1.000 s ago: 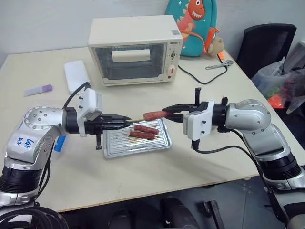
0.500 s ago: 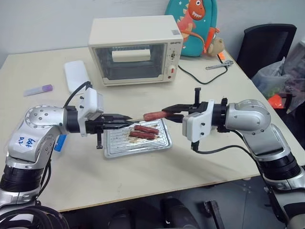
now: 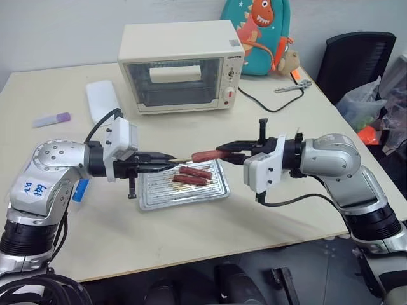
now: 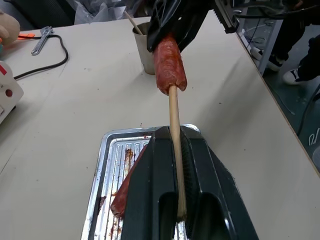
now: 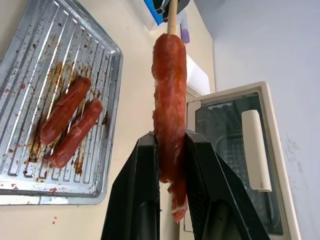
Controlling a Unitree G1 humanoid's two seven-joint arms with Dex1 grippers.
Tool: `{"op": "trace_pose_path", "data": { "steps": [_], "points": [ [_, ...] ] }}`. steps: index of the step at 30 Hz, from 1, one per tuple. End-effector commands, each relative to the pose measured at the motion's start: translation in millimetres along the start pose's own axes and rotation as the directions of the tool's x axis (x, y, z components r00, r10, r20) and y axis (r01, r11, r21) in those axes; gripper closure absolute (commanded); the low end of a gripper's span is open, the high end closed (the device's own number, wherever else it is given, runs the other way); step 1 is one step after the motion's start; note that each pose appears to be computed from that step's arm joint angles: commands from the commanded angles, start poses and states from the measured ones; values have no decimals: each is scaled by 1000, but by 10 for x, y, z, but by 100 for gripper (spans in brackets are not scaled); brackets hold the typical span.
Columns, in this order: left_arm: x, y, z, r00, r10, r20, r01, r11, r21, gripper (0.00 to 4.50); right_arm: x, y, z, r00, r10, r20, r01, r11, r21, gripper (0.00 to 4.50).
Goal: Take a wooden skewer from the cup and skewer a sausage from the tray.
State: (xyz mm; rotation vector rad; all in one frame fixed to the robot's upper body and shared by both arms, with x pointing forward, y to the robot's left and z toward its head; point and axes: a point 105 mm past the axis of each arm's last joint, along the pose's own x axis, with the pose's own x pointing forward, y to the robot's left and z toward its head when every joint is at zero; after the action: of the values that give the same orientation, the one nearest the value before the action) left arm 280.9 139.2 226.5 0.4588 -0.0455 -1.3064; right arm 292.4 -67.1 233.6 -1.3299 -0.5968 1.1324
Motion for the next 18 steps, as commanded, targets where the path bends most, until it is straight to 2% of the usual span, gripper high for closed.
{"op": "trace_pose_path", "data": {
  "steps": [1,17,18],
  "points": [
    [-9,42,120,999,32,34,-34,998,53,450,-10,-36,75,1000,-5,22,6,1000,-27,402],
    [32,36,101,998,36,43,-38,998,53,450,-4,-96,95,999,-29,31,29,1000,-12,402],
    [25,36,97,998,37,41,-39,998,53,450,-7,-100,91,999,-31,29,31,999,-9,345]
  ]
}}
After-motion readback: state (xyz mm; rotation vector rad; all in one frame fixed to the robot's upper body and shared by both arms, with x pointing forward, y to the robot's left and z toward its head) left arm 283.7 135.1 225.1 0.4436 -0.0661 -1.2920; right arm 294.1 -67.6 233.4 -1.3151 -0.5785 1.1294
